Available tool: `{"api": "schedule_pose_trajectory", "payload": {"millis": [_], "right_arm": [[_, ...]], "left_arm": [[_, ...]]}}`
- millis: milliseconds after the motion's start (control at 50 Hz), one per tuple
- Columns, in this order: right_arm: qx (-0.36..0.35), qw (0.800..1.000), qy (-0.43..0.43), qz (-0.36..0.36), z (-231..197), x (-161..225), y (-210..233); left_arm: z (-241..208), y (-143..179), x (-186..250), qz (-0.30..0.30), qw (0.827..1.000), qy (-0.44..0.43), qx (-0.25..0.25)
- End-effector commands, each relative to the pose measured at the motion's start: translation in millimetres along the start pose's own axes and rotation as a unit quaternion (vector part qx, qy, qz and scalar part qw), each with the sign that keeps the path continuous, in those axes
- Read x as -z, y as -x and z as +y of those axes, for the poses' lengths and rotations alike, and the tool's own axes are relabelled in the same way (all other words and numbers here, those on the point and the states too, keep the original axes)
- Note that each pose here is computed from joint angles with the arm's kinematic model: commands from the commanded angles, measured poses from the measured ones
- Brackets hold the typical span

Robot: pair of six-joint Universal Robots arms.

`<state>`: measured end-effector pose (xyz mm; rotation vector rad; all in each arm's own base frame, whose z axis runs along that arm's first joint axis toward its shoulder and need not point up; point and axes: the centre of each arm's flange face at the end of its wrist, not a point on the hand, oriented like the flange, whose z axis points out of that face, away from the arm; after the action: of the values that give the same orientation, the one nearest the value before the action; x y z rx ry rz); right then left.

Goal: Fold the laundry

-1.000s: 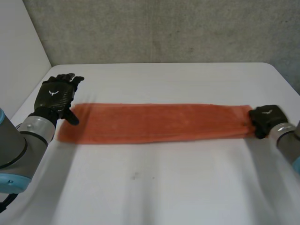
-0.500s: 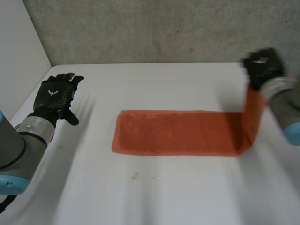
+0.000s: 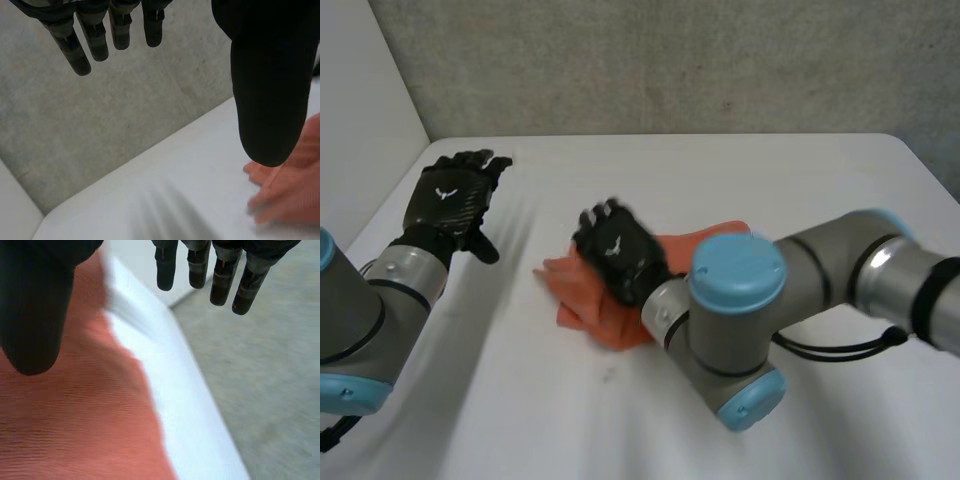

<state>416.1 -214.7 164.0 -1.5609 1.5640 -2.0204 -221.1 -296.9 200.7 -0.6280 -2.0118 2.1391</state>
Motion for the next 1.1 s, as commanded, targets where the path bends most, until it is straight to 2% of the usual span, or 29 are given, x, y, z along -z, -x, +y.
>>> {"api": "schedule_pose_trajectory", "payload": {"millis": [20,120,160,260,460,580,880,1100], "right_arm": [[-0.093,0.992,0.016,0.086,-12.8,23.6,-68.9],[-0.162,0.977,0.100,0.097,25.3,48.7,-92.1],[-0.206,0.961,0.159,0.094,55.7,64.4,-94.4],[-0.235,0.948,0.199,0.083,88.6,80.6,-93.6],[-0.265,0.941,0.202,0.065,110.8,91.2,-92.0],[-0.268,0.942,0.188,0.073,110.6,91.4,-92.6],[-0.260,0.944,0.189,0.068,109.7,92.1,-87.1],[-0.260,0.943,0.195,0.069,113.1,92.1,-85.8]], "left_arm": [[-23.3,-27.7,-2.2,0.040,0.998,-0.039,0.002],[-32.0,-54.7,-1.1,0.076,0.996,-0.053,0.006],[-20.0,-75.7,-1.2,0.103,0.994,-0.038,0.010],[-4.7,-100.0,2.9,0.135,0.991,-0.014,0.007],[2.6,-98.0,21.9,0.146,0.988,0.056,0.010],[0.5,-77.5,41.5,0.116,0.989,0.089,0.009],[31.4,-75.8,58.4,0.085,0.983,0.162,0.001],[54.7,-80.9,48.8,0.095,0.978,0.170,-0.069]]}}
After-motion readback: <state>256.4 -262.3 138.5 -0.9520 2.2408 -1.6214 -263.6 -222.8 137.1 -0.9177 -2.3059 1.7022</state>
